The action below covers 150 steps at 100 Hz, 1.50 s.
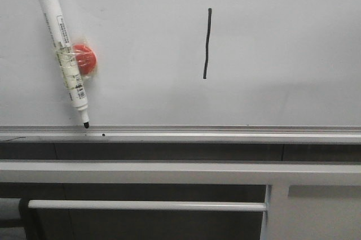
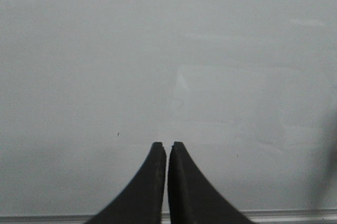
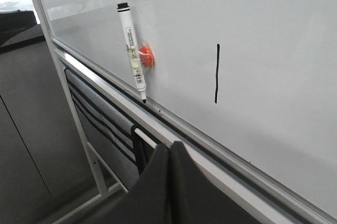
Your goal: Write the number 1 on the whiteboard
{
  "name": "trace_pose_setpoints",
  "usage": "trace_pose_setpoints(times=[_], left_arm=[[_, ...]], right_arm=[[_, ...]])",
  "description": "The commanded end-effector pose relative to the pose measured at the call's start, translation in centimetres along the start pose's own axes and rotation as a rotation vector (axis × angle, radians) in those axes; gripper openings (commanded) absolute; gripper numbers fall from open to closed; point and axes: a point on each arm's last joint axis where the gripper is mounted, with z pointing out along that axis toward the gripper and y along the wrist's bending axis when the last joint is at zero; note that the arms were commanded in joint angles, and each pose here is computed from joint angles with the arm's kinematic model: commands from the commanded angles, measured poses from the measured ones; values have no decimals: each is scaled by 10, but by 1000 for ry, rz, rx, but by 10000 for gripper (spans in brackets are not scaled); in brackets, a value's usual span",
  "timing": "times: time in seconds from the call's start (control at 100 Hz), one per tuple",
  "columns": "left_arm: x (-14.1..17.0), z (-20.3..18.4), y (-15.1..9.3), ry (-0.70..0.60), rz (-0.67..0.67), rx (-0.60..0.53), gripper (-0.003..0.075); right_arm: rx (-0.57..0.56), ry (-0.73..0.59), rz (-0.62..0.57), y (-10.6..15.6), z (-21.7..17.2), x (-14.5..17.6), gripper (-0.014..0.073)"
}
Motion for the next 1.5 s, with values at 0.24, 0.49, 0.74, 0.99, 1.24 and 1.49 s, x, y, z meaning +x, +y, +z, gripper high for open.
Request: trace_pose_setpoints(times=[0.24,0.49,0.74,0.99,1.24,1.49], left_arm=[[21,-5,5,61,-1,-58,-20],[30,-7,8,162,2,-109,-20],[30,-7,8,162,-2,-106,-20],[30,-6,6,163,10,-92,-20],[30,-6,6,163,10,-92,-20],[30,-6,6,163,10,-92,-20]], right_arm=[[22,-32,-5,-2,0,-11,-64],[22,-32,-5,-2,0,-11,-64],[22,-32,-5,-2,0,-11,-64],[22,-32,-5,-2,0,-11,-64],[22,-32,-5,-2,0,-11,-64],[22,-32,-5,-2,0,-11,-64]])
